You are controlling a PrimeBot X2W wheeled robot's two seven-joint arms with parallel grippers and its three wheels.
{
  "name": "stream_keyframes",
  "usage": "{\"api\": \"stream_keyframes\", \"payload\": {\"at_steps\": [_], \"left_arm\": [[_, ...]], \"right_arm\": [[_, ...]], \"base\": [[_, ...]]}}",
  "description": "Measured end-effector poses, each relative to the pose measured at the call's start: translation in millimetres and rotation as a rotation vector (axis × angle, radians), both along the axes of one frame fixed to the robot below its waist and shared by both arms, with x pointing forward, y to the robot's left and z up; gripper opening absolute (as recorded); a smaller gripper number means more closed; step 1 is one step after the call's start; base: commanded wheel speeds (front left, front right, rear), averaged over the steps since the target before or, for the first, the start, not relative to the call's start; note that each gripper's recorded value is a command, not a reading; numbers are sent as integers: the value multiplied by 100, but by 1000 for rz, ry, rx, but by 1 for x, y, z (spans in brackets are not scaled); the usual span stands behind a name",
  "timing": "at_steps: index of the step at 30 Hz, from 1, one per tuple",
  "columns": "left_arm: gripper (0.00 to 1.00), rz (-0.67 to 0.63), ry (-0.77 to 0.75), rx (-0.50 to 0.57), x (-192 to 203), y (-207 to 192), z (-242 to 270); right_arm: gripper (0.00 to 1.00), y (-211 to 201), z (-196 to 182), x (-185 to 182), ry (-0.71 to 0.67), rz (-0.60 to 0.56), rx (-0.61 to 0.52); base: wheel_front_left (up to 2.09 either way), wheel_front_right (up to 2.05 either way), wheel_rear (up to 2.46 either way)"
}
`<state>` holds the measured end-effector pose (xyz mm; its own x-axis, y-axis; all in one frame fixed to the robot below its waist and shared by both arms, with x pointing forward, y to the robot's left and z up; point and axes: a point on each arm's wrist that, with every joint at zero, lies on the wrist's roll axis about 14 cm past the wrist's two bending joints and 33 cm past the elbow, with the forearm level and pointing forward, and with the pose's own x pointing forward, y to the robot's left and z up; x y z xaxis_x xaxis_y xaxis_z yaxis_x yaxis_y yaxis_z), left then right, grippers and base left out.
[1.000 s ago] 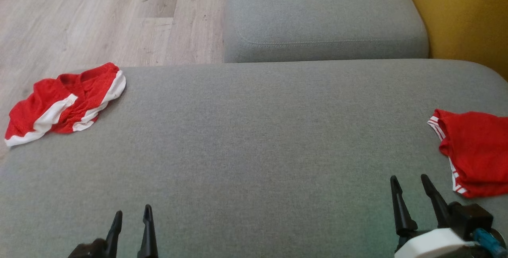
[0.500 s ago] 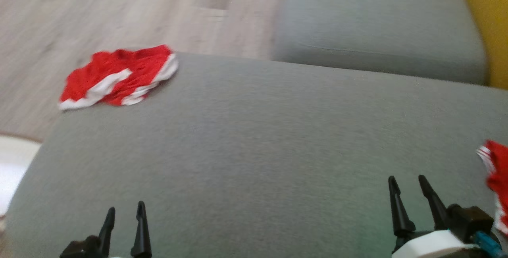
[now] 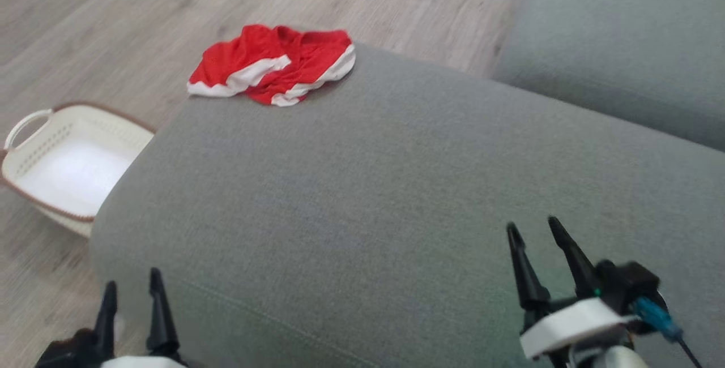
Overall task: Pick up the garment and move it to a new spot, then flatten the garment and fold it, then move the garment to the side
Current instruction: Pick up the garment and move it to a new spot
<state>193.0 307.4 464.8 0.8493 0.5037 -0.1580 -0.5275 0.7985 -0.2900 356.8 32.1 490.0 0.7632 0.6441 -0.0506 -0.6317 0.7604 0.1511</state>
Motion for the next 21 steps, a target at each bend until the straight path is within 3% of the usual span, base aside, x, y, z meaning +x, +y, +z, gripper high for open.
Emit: {"api": "stream_keyframes", "payload": {"at_steps": [16,21], "left_arm": [[100,172,-3,9,-37,29,4],[100,169,-1,80,-42,44,16]], "right_arm": [[100,40,-2,0,11,116,0],[100,37,4,7,-2,102,10]], "base": [[0,0,0],[0,0,0]]}}
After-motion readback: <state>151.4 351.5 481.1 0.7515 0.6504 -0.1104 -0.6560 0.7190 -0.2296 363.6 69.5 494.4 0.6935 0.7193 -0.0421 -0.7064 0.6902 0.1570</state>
